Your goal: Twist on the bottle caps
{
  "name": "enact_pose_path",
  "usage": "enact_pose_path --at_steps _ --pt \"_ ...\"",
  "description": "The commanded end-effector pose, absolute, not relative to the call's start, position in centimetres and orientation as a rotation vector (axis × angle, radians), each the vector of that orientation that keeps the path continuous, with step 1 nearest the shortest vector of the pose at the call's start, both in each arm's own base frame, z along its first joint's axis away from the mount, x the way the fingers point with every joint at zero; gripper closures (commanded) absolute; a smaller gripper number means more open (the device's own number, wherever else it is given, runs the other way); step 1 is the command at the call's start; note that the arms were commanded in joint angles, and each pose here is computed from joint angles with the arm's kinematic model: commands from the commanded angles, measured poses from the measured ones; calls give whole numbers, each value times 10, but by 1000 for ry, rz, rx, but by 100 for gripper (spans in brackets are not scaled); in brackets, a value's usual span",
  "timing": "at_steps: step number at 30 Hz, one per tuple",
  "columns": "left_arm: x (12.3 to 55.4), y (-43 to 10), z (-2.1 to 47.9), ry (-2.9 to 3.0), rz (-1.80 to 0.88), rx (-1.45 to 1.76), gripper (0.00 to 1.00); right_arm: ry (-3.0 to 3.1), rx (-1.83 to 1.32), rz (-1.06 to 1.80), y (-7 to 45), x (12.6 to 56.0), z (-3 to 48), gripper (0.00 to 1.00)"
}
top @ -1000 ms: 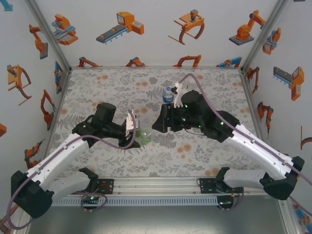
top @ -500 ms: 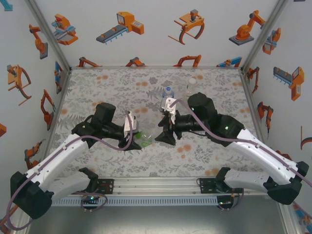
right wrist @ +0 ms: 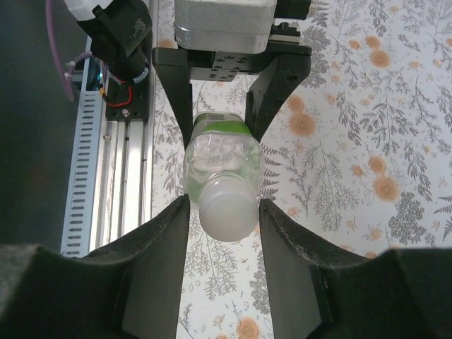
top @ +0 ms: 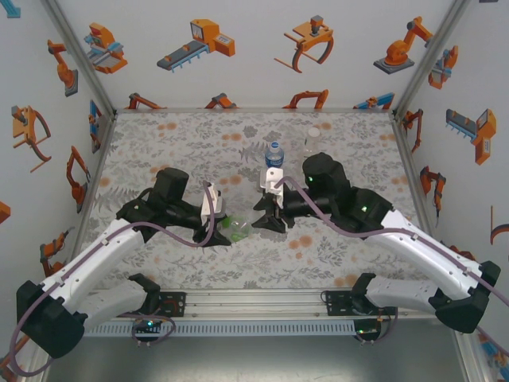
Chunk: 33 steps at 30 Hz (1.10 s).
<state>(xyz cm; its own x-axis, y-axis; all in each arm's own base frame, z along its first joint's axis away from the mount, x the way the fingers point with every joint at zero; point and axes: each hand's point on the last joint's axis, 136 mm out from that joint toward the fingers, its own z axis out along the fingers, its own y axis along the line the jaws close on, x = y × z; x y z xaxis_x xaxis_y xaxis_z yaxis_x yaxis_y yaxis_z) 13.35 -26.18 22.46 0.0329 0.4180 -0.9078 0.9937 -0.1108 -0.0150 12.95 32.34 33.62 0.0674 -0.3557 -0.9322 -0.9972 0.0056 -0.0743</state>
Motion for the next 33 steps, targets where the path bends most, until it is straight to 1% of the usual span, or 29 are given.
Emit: enact_pose_path --at_steps 1,3,8,9,11,13,15,18,19,22,25,27,29,30,33 --pt "128 -262 237 1388 -1061 1630 100 1415 -1493 945 326 131 332 57" --pt "128 -262 237 1387 -1062 1630 100 1428 -1489 935 326 133 330 58" --pt "128 -262 236 1389 -1062 1630 100 1481 -1457 931 324 137 328 67" --pt "128 -262 236 1390 -1061 1630 100 1502 -1438 932 323 138 327 72" --pt "129 -262 236 1394 -1056 1629 100 1587 -1352 943 322 146 326 85" --pt "130 -262 235 1404 -1050 1627 100 1726 -1191 961 320 160 325 100" --pt "134 -262 233 1421 -1033 1623 100 1917 -949 993 316 176 321 100" --pt "140 -262 230 1452 -1003 1615 100 2208 -493 1062 305 193 305 100" --pt "141 -262 230 1459 -992 1613 100 2285 -317 1107 302 196 300 100" --pt "144 -262 229 1468 -979 1607 100 2430 57 1216 300 196 285 100" --pt "144 -262 228 1474 -979 1603 100 2491 138 1199 302 197 276 100" --pt "145 -262 228 1475 -981 1603 100 2530 134 1133 299 199 270 100" --pt "145 -263 227 1476 -982 1603 100 2520 91 1128 302 200 276 99" --pt "145 -262 228 1478 -981 1601 100 2503 64 1135 304 201 280 94" --pt "144 -262 228 1473 -980 1602 100 2418 -75 1114 304 204 297 71"
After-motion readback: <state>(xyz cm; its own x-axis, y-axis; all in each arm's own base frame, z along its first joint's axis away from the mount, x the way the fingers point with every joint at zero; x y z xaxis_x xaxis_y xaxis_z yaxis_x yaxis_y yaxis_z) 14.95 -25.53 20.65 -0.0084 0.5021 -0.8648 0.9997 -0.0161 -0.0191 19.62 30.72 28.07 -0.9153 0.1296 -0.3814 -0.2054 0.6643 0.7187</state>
